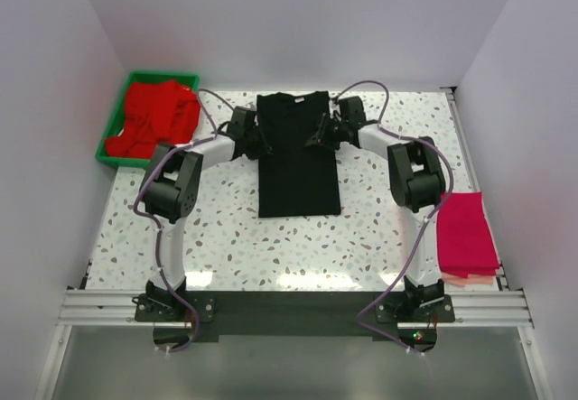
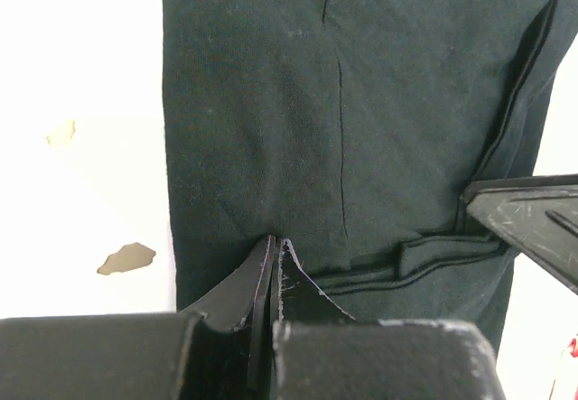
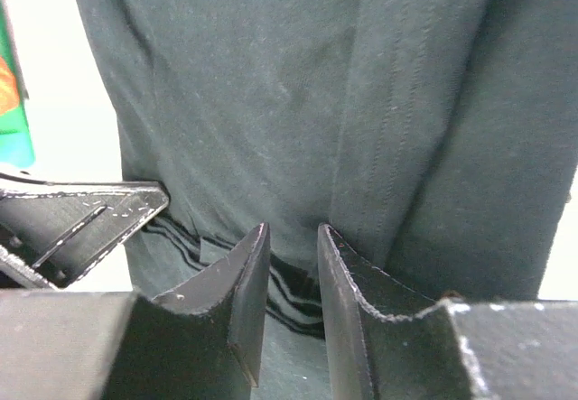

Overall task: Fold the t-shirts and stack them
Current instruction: Fold the tshirt

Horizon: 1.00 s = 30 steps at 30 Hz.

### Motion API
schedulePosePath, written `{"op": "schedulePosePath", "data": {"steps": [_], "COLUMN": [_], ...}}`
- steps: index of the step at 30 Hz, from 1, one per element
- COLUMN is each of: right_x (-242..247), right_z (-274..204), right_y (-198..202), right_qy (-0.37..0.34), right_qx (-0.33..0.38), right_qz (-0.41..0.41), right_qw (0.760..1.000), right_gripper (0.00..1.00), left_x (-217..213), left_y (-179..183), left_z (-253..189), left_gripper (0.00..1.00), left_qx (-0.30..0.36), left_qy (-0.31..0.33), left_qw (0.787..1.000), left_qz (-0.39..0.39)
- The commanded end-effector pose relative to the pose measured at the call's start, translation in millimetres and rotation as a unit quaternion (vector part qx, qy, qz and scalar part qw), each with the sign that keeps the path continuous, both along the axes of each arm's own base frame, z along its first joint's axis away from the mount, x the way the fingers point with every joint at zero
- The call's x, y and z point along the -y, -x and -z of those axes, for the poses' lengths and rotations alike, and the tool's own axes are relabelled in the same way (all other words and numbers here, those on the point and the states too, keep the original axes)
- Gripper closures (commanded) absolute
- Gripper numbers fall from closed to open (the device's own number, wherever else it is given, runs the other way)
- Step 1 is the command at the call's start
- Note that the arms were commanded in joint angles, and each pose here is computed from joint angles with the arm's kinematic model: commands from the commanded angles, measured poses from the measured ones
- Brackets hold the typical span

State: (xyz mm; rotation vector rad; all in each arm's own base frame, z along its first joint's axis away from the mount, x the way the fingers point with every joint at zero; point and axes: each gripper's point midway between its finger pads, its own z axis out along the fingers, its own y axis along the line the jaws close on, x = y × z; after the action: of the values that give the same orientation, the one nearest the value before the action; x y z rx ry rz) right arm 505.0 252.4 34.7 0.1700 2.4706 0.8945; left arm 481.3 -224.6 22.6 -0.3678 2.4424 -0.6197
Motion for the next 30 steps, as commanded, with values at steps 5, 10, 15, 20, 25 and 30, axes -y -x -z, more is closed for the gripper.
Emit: {"op": "schedulePosePath", "data": {"steps": [5,10,15,20,25,30], "right_x": [1.0,0.6,-7.1,-21.1,-24.2,-13.2], "right_z": [-86.1,-114.8,-108.9,-95.2,-67.2,-15.3], "right_y": [-17.8,-8.2,13.3,28.5,32.0,34.2], "right_qy": [-0.064,-0.084,-0.101,-0.105,-0.098,-0.054], "right_qx": [0.088,0.112,0.105,0.098,0.076,0.033], "right_qz": [-0.014,-0.015,-0.028,-0.046,-0.056,-0.051], "right_qw": [0.994,0.99,0.989,0.989,0.991,0.997], "right_gripper": [0.62,0.62,0.64,0.73,0.82,0.86], "left_x": [-3.6,-3.7,6.3,31.4,37.4,34.9], "left_y": [-23.2,-32.5,-25.6,-5.0,3.5,14.6], "left_z": [-48.0,-93.2,-115.7,-100.6,-68.6,-34.9], "left_gripper": [1.0,0.81,0.73,0.82,0.93,0.99], "left_qx": [0.061,0.119,0.142,0.122,0.101,0.068], "left_qy": [0.01,0.005,0.026,0.056,0.077,0.081], "left_qw": [0.998,0.992,0.987,0.985,0.986,0.99], "left_qz": [0.017,0.034,0.064,0.107,0.107,0.097]}}
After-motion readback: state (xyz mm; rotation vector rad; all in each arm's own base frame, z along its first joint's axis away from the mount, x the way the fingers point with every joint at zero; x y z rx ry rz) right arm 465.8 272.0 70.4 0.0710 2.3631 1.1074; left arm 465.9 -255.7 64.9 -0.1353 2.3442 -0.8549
